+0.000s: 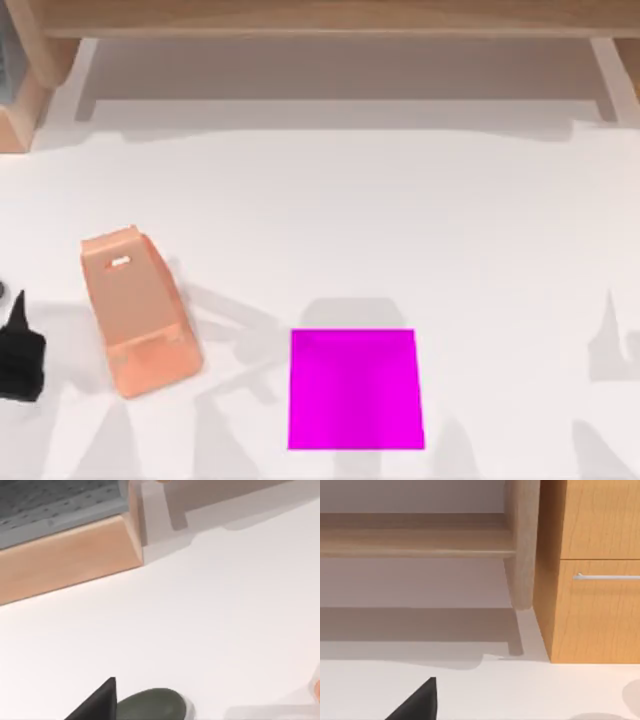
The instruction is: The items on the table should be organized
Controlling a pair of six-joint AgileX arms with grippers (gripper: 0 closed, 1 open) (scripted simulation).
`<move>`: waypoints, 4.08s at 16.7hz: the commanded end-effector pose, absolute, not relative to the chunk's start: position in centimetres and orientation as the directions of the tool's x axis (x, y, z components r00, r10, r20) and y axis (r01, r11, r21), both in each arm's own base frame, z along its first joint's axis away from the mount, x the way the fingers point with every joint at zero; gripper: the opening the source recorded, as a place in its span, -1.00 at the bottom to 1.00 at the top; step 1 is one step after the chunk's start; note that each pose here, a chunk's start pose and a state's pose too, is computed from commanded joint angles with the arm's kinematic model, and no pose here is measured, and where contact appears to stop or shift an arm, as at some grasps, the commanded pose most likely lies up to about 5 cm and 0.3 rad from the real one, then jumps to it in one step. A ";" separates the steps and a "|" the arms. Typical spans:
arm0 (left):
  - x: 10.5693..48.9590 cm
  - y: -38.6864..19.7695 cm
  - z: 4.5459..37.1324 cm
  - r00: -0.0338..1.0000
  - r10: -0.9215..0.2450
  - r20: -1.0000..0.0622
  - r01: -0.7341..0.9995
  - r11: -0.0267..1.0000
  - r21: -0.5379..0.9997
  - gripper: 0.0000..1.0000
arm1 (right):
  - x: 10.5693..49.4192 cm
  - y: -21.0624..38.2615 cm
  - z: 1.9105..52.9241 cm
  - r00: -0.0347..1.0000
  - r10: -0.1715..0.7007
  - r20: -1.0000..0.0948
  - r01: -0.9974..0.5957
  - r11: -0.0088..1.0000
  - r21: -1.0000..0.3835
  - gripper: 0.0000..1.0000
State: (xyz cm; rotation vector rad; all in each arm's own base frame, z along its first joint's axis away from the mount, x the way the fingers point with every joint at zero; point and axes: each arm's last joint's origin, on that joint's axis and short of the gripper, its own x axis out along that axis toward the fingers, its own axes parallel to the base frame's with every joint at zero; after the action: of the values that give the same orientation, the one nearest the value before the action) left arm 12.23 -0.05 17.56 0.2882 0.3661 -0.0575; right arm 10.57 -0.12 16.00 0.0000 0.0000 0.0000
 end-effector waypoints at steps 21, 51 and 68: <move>33.8 7.0 19.0 0.004 -0.002 -1.000 0.933 0.359 0.003 1.00 | 10.6 -0.1 16.0 1.000 0.000 0.000 0.000 1.000 0.000 1.00; 35.2 8.6 10.7 -0.009 0.001 -1.000 0.938 0.346 -0.008 0.25 | 10.6 -0.1 16.0 1.000 0.000 0.000 0.000 1.000 0.000 1.00; 35.1 8.4 11.4 0.000 0.001 -1.000 0.938 0.348 0.000 -1.00 | 10.6 -0.1 16.0 1.000 0.000 0.000 0.000 1.000 0.000 1.00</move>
State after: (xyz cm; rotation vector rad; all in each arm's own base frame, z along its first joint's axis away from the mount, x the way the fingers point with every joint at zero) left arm 35.14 8.43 11.36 0.9442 1.3570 -0.9436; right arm 10.57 -0.12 16.00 0.0000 0.0000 0.0000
